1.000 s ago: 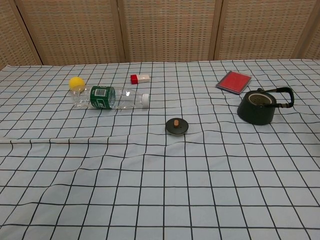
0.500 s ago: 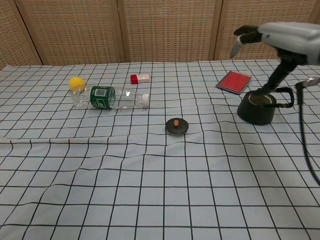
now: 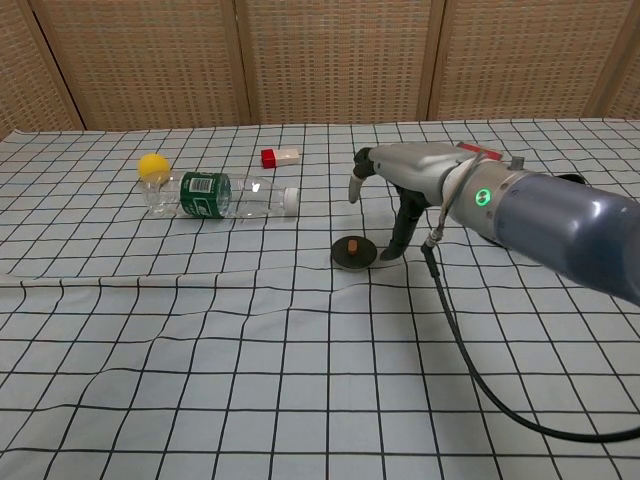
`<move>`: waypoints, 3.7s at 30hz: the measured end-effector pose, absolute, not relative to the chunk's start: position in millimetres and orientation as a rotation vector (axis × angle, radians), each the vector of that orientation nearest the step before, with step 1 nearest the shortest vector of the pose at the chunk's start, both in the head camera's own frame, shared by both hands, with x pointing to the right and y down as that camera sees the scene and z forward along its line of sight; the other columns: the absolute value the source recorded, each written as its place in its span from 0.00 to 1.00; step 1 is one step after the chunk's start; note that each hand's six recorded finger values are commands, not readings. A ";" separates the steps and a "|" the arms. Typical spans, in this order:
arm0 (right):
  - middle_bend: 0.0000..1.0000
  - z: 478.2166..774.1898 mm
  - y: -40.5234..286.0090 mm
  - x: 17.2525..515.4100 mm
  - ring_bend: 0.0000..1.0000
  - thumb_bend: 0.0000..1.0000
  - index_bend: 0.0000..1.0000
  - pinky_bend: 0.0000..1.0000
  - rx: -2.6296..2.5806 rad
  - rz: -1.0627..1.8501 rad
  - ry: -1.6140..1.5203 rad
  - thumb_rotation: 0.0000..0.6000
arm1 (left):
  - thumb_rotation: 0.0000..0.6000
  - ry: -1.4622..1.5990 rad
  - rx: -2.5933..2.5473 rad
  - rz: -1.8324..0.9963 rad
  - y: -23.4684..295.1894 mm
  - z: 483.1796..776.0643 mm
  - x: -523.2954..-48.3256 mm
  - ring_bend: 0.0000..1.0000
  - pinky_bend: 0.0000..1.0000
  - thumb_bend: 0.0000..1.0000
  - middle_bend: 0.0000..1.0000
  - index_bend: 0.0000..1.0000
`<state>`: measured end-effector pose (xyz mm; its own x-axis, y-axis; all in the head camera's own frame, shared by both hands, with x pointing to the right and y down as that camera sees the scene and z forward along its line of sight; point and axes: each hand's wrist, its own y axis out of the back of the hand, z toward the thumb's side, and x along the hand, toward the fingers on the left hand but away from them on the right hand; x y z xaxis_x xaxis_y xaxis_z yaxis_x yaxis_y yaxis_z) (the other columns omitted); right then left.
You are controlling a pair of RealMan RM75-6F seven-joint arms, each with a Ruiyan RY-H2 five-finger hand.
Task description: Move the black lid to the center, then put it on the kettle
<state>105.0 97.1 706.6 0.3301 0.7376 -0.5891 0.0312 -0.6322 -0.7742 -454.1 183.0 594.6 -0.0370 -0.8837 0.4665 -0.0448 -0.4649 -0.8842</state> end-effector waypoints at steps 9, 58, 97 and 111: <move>0.06 730.1 96.5 87.7 0.00 0.32 0.36 0.00 -1.929 1.367 -0.637 1.00 | 1.00 1.002 -1.589 -1.591 182.3 596.5 -456.1 0.00 0.00 0.07 0.00 0.00; 0.05 688.4 78.0 127.9 0.00 0.48 0.39 0.00 -1.755 1.336 -0.740 1.00 | 1.00 1.012 -1.614 -1.580 184.4 589.3 -453.3 0.00 0.00 0.07 0.00 0.00; 0.02 714.1 57.0 270.1 0.00 0.45 0.39 0.00 -1.608 1.642 -0.891 1.00 | 1.00 0.974 -1.664 -1.571 191.7 593.4 -440.7 0.00 0.00 0.07 0.00 0.00; 0.00 723.8 57.8 268.4 0.00 0.28 0.27 0.00 -1.603 1.636 -0.875 1.00 | 1.00 0.972 -1.676 -1.577 191.4 593.2 -441.3 0.00 0.00 0.07 0.00 0.00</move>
